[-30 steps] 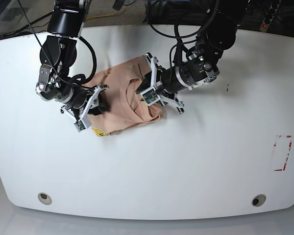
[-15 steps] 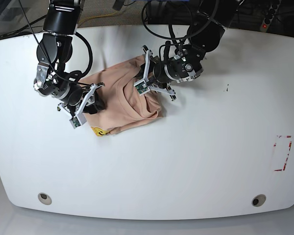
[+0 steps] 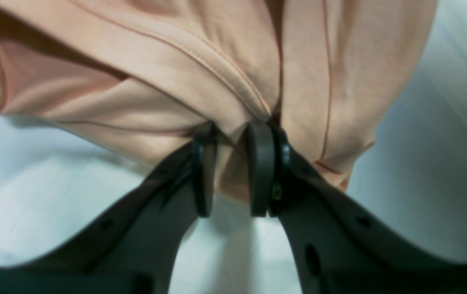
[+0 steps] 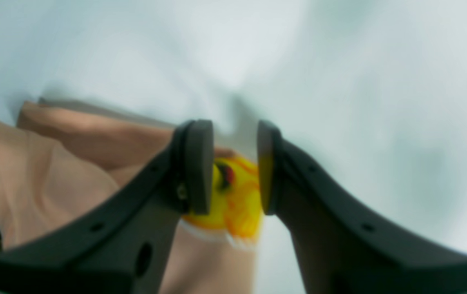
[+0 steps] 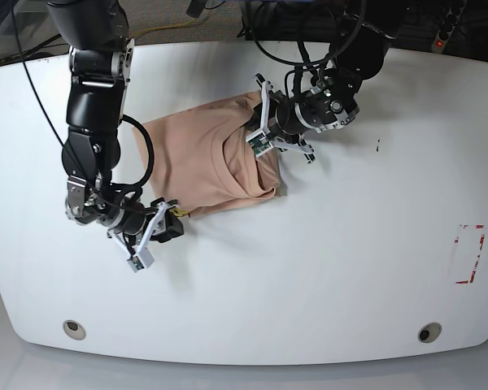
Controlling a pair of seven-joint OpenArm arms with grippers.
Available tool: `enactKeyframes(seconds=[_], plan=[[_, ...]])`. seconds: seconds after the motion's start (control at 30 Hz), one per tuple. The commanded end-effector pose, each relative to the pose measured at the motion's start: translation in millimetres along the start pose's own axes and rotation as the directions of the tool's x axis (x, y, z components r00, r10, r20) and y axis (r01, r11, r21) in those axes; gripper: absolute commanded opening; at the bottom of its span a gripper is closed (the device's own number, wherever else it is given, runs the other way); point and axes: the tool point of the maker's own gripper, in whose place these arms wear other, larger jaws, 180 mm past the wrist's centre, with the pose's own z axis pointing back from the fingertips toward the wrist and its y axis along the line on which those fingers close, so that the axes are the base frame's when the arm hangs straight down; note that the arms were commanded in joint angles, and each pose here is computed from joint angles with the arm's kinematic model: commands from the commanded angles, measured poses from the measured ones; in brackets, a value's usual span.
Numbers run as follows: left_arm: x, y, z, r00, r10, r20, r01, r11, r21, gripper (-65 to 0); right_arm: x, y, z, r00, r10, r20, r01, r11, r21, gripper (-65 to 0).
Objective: Fold the T-shirt properly
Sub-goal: 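Grasp the bundle with both grippers and square its edges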
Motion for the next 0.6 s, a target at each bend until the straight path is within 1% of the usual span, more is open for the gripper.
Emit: enactKeyframes(seconds=[0.0, 0.07, 0.13, 0.23, 0.33, 0.4, 0.57], plan=[[2, 5, 3, 1.000, -0.018, -0.006, 0.018, 1.000, 0.017, -52.5, 27, 7, -16, 0.996, 0.021, 0.083, -0.026, 0.998, 0.056, -46.9], [-1, 4, 3, 1.000, -0.014, -0.010, 0.014, 1.000, 0.015, -52.5, 15, 11, -28, 0.997, 0.013, 0.078, -0.019, 0.997, 0.079, -46.9], [-2, 5, 4, 1.000, -0.016, -0.012, 0.016, 1.000, 0.016, -52.5, 4, 7, -30, 0.998, 0.015, 0.068, -0.020, 0.997, 0.077, -46.9], [-13, 13, 9, 0.999, -0.034, -0.041, 0.035, 0.999, 0.030, -52.5, -12, 1, -30, 0.999, 0.018, 0.051, -0.021, 0.997, 0.071, -46.9], [-13, 25, 12, 0.997, -0.053, -0.047, 0.056, 0.997, 0.049, -52.5, -35, -12, -20, 1.000, 0.009, 0.015, -0.009, 0.999, 0.046, -47.1], [-8, 38, 15, 0.996, -0.074, -0.045, 0.078, 0.994, 0.073, -52.5, -43, -17, -11, 1.000, 0.028, 0.006, -0.028, 0.999, 0.032, -47.1], [-4, 67, 24, 0.991, -0.116, -0.061, 0.123, 0.985, 0.122, -52.5, -70, -11, 14, 0.998, 0.066, -0.002, -0.066, 0.998, 0.010, -47.1]])
